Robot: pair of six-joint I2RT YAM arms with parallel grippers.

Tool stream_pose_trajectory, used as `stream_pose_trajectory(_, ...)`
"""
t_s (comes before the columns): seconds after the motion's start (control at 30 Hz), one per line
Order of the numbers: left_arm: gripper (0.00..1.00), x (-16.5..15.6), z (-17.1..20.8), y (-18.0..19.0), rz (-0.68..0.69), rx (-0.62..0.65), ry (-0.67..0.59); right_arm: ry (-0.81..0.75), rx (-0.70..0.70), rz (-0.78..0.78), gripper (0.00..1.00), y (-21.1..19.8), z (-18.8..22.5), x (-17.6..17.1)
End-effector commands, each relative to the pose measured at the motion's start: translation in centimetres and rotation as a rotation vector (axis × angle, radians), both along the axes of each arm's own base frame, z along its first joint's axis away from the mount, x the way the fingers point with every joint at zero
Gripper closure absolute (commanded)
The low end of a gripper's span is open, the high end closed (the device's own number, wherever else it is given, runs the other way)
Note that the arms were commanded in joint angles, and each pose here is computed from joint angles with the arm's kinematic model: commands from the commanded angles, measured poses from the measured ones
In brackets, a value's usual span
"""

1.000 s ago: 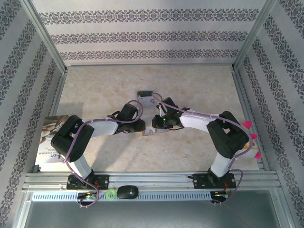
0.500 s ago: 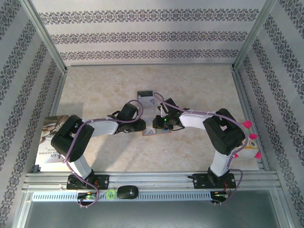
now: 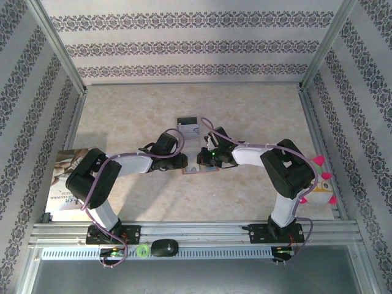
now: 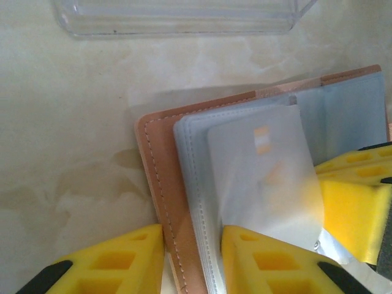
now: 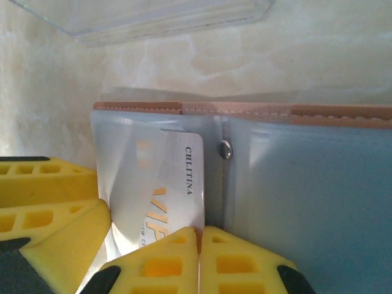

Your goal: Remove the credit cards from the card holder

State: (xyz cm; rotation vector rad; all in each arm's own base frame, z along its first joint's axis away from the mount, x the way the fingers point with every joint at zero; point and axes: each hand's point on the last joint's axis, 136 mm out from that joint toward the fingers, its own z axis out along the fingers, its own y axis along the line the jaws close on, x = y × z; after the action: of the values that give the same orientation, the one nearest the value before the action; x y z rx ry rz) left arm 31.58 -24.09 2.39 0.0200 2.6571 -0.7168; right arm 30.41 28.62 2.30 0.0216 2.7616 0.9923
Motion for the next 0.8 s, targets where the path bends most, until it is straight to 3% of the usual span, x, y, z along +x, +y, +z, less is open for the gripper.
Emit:
stream_pose_trajectory(0.0, 0.64, -2.5, -3.1, 1.3, -0.017, 0.083, 0.106, 0.004, 0.022, 0.013, 1.00, 0.4, -0.3, -0.9)
stream_pose_trajectory(0.5, 0.58, -2.4, -3.0, 1.7, -0.004, 0.082, 0.103, -0.091, -0.195, -0.108, 1.00, -5.1, 1.3, -1.5)
stream_pose_trajectory(0.77, 0.54, -2.2, -2.6, 1.3, -0.002, 0.063, 0.097, -0.165, -0.319, -0.058, 1.00, -5.5, 3.4, -1.5)
